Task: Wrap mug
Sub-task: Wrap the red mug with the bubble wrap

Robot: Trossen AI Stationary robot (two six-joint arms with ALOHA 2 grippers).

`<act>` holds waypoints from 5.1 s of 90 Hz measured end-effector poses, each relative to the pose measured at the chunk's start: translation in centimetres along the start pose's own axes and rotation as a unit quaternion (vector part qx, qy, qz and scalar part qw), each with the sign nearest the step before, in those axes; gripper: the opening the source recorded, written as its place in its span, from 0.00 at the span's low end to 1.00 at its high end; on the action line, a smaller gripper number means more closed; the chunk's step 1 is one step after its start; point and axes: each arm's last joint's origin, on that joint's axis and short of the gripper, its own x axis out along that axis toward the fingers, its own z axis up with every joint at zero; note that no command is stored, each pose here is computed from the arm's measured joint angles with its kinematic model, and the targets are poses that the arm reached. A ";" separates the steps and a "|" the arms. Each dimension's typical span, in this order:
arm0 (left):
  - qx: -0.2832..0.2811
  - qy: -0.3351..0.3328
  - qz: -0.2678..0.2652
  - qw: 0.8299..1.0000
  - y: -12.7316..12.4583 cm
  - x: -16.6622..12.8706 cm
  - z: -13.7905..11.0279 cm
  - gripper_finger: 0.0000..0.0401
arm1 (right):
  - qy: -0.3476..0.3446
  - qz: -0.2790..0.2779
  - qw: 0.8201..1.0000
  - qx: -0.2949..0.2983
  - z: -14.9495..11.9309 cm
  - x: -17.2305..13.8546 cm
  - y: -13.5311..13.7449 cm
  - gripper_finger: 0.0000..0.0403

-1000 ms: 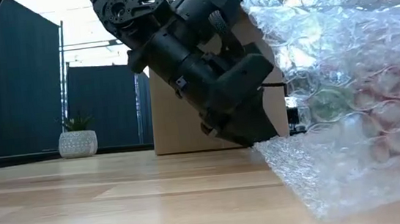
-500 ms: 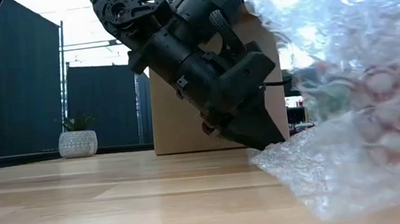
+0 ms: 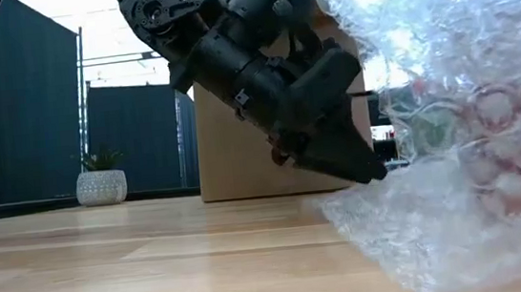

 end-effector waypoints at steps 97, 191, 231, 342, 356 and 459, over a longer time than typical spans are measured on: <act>0.008 0.031 0.007 0.999 0.9 1.5 -1.5 0.34 | 0.057 0.001 0.998 -0.042 -0.6 0.0 -0.4 0.10; -0.019 0.049 0.014 0.999 1.7 1.2 -1.5 0.34 | 0.136 0.056 0.988 0.037 -3.5 -0.9 1.7 0.12; -0.018 0.045 0.004 0.999 0.3 -2.9 1.3 0.34 | 0.134 0.050 0.988 0.066 -3.4 -0.9 1.7 0.34; -0.030 0.030 -0.070 0.997 -2.0 -3.3 1.6 0.00 | 0.131 0.045 0.986 0.095 -3.4 -0.9 1.6 0.36; -0.022 0.022 -0.080 0.996 -2.8 -3.7 1.8 0.00 | 0.130 0.045 0.986 0.093 -3.4 -0.9 1.6 0.36; 0.010 -0.012 -0.107 0.994 -4.4 -6.1 3.3 0.00 | 0.098 0.117 0.983 0.101 -2.3 -5.9 0.4 0.58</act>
